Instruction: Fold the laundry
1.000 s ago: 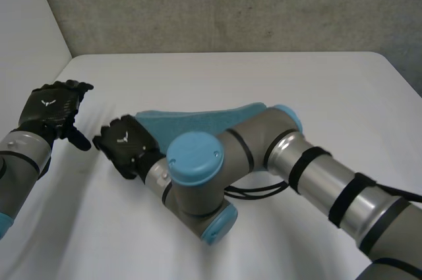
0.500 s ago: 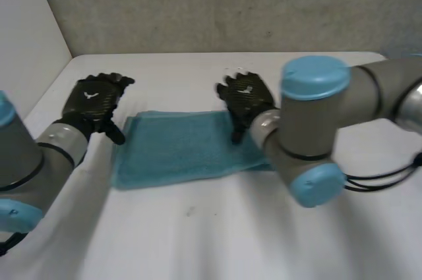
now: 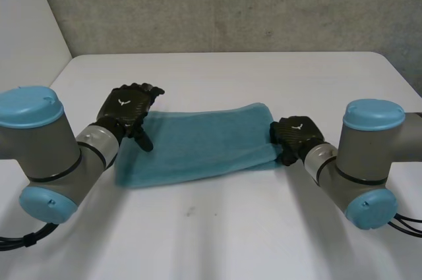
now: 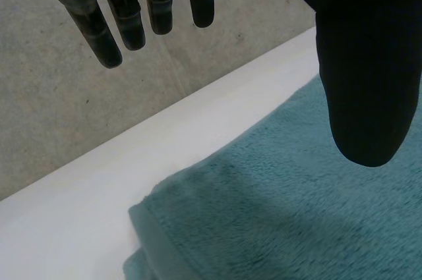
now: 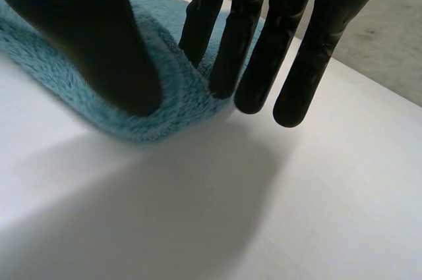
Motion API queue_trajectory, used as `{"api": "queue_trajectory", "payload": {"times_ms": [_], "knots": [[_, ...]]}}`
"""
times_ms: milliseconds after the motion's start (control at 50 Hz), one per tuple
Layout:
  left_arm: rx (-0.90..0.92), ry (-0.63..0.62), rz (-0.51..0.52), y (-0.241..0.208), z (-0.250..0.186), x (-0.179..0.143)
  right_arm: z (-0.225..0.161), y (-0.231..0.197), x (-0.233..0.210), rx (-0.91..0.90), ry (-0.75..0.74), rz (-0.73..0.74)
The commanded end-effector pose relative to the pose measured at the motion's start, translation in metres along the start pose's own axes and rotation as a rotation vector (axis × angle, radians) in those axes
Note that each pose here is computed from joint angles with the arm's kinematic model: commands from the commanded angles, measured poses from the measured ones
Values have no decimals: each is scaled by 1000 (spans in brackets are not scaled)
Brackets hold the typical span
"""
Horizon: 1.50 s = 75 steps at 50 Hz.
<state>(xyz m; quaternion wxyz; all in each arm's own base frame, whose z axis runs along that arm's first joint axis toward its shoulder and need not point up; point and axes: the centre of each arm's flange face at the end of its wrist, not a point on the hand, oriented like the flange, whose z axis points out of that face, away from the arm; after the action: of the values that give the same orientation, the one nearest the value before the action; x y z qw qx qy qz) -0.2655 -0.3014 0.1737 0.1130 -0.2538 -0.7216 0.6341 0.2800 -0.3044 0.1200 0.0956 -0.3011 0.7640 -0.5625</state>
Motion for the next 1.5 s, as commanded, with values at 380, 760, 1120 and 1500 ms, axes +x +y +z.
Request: {"api": "queue_trajectory", "payload": {"times_ms": [380,760,1120,1500], "knots": [[18,-45,-24,-12,-14,-4,-73,-8,122,-53,276,-30],[108,-30,-41,-44,-21,19,-73,-71,-103,265,-401,-160],[127,74,-144,-53,-11,70,-61,-95,-31,263,-47,-19],[74,83,-144,-40,-27,78,-73,-1,89,-80,196,46]]}}
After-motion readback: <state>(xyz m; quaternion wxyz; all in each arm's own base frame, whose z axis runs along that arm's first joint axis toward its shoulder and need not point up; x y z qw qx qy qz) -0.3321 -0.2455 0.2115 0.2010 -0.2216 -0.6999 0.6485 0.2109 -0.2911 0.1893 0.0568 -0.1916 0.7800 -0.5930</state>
